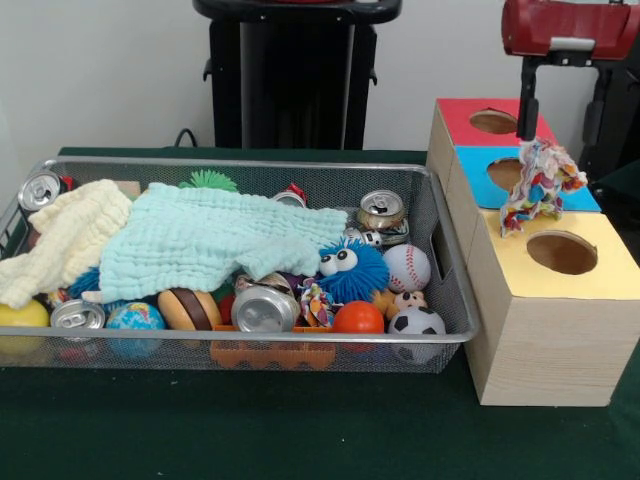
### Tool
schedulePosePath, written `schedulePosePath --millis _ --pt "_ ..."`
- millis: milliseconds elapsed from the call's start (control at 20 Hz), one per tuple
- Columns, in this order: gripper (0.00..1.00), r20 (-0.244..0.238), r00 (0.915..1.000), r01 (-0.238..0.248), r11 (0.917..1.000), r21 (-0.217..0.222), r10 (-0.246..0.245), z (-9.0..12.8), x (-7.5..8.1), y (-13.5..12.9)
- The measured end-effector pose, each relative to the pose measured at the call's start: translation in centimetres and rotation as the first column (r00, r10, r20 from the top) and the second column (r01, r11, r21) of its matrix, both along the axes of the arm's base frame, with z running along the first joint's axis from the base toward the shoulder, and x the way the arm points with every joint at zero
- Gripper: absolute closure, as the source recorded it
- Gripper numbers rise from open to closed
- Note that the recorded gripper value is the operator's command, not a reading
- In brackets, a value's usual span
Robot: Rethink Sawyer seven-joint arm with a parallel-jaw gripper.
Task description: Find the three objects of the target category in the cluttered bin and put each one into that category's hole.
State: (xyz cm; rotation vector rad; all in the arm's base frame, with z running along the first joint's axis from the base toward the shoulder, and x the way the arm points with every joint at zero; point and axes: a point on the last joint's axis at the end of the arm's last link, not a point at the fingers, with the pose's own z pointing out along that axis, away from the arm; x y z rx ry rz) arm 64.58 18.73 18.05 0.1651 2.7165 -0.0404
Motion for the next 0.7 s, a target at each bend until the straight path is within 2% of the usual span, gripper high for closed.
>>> schedulePosePath --millis 450,700 --pt "0.0 0.022 0.9996 0.02 0.9998 0.0 -0.02 -2.0 0.4 -1.4" --pt "0.0 0.035 0.9989 0.029 0.9996 0.004 -0.029 -3.4 -0.2 -1.8"
